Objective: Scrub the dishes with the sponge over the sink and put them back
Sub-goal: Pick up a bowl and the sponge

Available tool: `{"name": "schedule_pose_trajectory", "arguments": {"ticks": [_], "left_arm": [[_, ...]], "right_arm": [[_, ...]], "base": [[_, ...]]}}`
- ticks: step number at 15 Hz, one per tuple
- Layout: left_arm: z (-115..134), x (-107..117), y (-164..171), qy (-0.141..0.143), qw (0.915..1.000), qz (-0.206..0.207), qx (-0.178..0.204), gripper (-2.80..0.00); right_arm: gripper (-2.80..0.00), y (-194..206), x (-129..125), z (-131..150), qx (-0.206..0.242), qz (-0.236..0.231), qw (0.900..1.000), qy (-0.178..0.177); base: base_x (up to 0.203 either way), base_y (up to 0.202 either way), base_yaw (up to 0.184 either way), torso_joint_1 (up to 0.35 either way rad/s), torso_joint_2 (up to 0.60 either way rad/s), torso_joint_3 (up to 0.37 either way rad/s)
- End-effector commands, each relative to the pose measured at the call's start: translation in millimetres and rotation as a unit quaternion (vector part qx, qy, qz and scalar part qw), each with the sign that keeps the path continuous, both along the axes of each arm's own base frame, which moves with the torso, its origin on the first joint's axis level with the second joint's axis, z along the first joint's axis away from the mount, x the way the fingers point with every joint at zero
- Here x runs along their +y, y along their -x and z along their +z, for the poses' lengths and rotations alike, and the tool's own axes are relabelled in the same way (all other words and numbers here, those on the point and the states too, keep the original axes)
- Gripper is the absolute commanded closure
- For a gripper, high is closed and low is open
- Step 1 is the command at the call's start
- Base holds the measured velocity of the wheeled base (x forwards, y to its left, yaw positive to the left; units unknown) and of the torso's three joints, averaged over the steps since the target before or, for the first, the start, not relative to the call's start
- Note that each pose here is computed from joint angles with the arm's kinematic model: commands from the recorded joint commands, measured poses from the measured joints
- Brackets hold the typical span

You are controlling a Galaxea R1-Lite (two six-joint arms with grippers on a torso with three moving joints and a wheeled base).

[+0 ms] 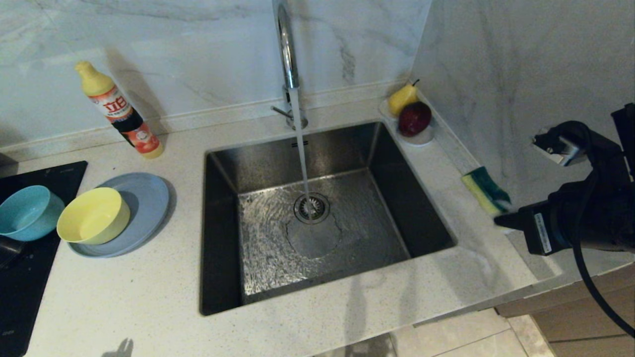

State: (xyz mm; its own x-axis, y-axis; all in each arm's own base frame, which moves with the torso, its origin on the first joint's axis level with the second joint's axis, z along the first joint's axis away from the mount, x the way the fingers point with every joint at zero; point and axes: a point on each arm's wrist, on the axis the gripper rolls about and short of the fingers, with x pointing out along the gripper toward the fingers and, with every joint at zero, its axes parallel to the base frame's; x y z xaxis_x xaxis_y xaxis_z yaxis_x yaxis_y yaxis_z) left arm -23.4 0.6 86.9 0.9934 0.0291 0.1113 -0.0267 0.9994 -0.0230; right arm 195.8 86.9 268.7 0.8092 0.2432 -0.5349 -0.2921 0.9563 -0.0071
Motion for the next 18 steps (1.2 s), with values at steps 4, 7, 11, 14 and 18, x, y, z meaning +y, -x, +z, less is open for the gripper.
{"name": "schedule_pose_trajectory", "arguments": {"ticks": [4, 7, 11, 14, 18], "left_arm": [[-11.5, 0.1, -3.3, -0.005, 0.9997, 0.004, 0.025, 0.00], [30.3, 0.3, 3.9, -0.010, 0.9999, 0.009, -0.002, 0.00], [89.3, 2.7, -8.6, -0.017, 0.9973, 0.067, 0.023, 0.00], [139.6, 5.4, -31.3, -0.047, 0.9900, 0.128, 0.036, 0.00], [173.9, 9.3, -106.8, -0.061, 0.9720, 0.190, 0.124, 0.00]], "right_arm": [[0.00, -9.0, 8.3, -10.3, 0.023, 0.007, 1.000, 0.007], [0.00, -11.1, 9.6, -12.6, 0.029, -0.001, 1.000, 0.000], [0.00, -13.7, 10.4, -11.4, 0.026, -0.002, 1.000, -0.002], [0.00, -17.4, 12.2, -7.4, 0.020, -0.001, 1.000, -0.005], [0.00, -18.2, 13.0, -8.2, 0.024, 0.000, 1.000, -0.004]], "base": [[0.000, 0.000, 0.000, 0.000, 0.00, 0.000], [0.000, 0.000, 0.000, 0.000, 0.00, 0.000], [0.000, 0.000, 0.000, 0.000, 0.00, 0.000], [0.000, 0.000, 0.000, 0.000, 0.00, 0.000], [0.000, 0.000, 0.000, 0.000, 0.00, 0.000]]}}
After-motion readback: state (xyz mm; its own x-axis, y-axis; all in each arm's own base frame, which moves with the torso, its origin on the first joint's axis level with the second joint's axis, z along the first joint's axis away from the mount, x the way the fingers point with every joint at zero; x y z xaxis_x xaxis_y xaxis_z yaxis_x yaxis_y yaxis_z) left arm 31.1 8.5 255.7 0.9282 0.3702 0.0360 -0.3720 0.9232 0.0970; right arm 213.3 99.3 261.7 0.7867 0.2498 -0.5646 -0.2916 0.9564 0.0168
